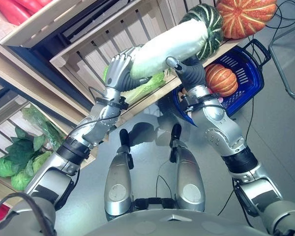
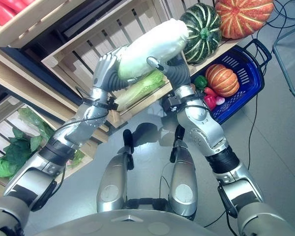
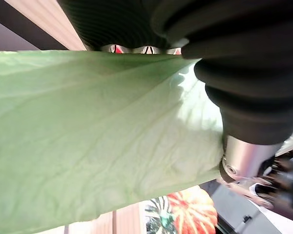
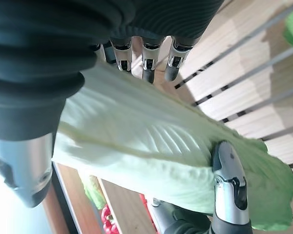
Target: Pick up fruits and vegetables into the basket
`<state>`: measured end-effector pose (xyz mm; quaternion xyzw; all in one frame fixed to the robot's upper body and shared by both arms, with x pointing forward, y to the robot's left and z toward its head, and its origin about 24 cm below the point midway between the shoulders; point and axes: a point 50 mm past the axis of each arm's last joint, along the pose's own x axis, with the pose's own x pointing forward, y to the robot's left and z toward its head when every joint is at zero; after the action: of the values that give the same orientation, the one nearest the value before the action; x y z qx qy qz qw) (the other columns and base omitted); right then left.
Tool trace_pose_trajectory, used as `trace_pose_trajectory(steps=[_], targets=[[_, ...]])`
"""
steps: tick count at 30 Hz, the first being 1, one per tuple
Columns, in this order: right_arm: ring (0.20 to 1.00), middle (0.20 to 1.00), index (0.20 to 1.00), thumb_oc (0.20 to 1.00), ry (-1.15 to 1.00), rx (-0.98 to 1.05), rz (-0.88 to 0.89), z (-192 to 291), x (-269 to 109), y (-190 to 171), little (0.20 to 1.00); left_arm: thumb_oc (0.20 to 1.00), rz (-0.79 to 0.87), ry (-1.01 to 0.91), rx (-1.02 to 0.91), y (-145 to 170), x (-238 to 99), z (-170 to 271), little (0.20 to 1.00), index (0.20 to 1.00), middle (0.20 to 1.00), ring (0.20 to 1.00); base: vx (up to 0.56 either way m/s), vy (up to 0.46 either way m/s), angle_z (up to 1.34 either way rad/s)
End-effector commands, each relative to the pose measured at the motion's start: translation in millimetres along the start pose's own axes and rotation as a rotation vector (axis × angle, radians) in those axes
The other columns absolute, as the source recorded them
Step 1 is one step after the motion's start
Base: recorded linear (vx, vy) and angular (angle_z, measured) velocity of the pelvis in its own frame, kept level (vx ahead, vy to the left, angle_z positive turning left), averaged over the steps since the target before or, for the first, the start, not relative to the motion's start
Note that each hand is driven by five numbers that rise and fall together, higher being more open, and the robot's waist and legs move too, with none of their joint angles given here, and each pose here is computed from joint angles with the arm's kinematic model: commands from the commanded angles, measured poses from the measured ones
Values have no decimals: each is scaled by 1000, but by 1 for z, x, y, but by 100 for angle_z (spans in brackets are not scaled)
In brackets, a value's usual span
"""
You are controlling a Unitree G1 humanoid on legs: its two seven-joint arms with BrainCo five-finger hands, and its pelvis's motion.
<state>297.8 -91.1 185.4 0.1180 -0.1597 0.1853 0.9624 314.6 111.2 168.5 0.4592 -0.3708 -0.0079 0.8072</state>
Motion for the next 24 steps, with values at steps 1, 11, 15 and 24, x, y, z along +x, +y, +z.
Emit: trace_pose_trajectory(steps=[1,11,15,24], targets=[[1000,1000,1000,1000,-94,140,123,15,2,35,1000,200,22,-253,26,1,3,43,200,200,200,200,0,0,0],[1000,1000,1000,1000,-81,269,132,13,7,40,1000,200,36,-374,275,-6,5,53,200,200,200,200,0,0,0],[200,200,200,200,-128,231,192,20,9,47,200,200,-3,-355,246,-11,5,54,200,200,200,200,0,0,0],[200,200,200,200,-411,-24,47,58,0,26,200,1000,-187,33,-175,-31,-16,23,1000,1000,1000,1000,-5,1,2]])
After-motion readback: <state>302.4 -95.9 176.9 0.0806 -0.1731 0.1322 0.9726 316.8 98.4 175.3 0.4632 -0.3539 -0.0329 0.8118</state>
